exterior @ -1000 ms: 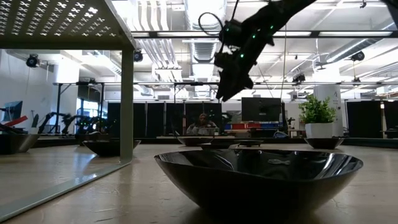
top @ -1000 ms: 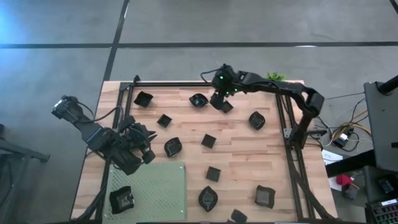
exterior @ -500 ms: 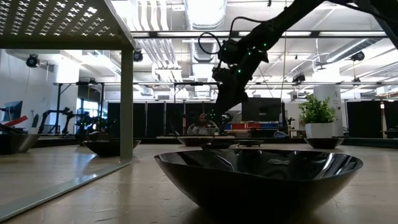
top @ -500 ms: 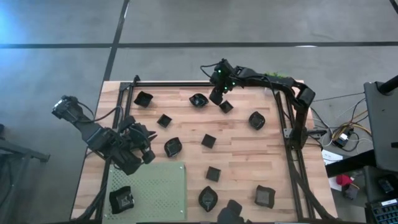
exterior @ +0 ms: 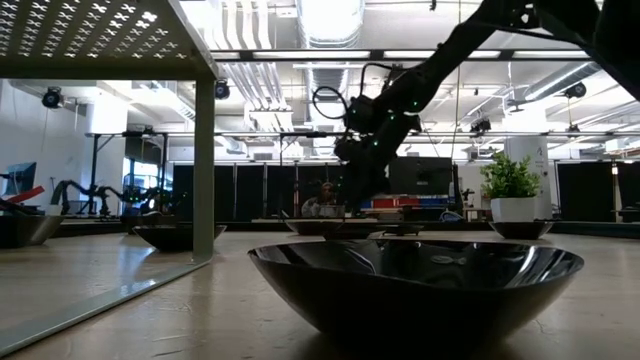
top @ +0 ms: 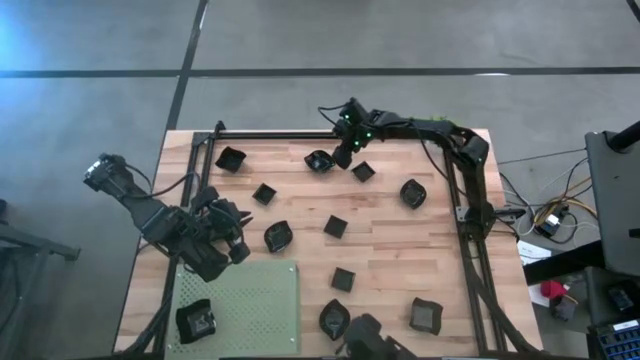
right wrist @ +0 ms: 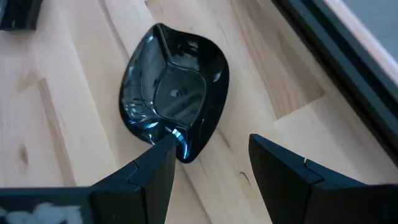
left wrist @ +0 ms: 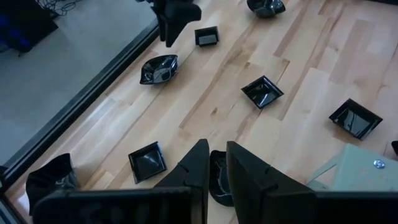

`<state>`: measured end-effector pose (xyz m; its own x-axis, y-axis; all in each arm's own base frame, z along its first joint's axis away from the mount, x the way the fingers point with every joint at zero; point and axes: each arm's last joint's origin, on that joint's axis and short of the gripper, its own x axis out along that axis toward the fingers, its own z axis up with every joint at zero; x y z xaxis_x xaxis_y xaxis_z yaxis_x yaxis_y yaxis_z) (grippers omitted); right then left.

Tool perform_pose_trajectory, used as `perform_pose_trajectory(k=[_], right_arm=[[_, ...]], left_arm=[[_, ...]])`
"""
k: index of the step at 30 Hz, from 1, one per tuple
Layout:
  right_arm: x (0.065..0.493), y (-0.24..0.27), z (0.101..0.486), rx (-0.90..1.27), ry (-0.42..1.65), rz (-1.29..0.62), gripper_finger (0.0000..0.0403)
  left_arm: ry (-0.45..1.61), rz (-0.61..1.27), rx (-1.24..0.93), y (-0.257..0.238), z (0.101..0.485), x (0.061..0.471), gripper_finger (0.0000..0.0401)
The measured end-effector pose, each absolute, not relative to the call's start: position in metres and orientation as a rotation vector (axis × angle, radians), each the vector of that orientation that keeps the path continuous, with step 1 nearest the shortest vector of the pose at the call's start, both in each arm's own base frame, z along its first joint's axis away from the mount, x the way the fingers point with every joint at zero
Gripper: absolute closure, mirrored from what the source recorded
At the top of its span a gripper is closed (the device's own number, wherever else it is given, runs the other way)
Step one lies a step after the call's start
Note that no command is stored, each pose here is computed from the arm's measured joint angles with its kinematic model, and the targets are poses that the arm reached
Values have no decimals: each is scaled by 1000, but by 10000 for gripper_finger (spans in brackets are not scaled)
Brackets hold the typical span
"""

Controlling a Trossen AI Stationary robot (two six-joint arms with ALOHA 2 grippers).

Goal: Pick & Place Mini shaped plates
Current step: Put the black leaf shaped plate on the shelf

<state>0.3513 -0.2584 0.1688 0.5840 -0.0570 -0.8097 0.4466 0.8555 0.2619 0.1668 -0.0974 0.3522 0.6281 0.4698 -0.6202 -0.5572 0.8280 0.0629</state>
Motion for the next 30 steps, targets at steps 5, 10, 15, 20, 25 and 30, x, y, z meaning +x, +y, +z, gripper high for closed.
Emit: perform_pose_trajectory(k=[5, 10, 15, 20, 25, 30], right_arm=[[354, -261, 161, 477, 909, -308, 202], [356, -262, 149, 492, 929, -308, 202], [357, -263, 142, 498, 936, -307, 202], [358, -262, 138, 523, 942, -309, 202], [358, -262, 137, 523, 943, -308, 204], [359, -261, 138, 549, 932, -268, 231]], left_arm=[[669, 591, -140, -97, 352, 167, 352], [669, 590, -140, -97, 352, 167, 352], [669, 591, -140, -97, 352, 167, 352], [669, 590, -141, -98, 352, 167, 352], [668, 590, -142, -98, 352, 167, 352], [668, 590, -142, -98, 352, 167, 352]])
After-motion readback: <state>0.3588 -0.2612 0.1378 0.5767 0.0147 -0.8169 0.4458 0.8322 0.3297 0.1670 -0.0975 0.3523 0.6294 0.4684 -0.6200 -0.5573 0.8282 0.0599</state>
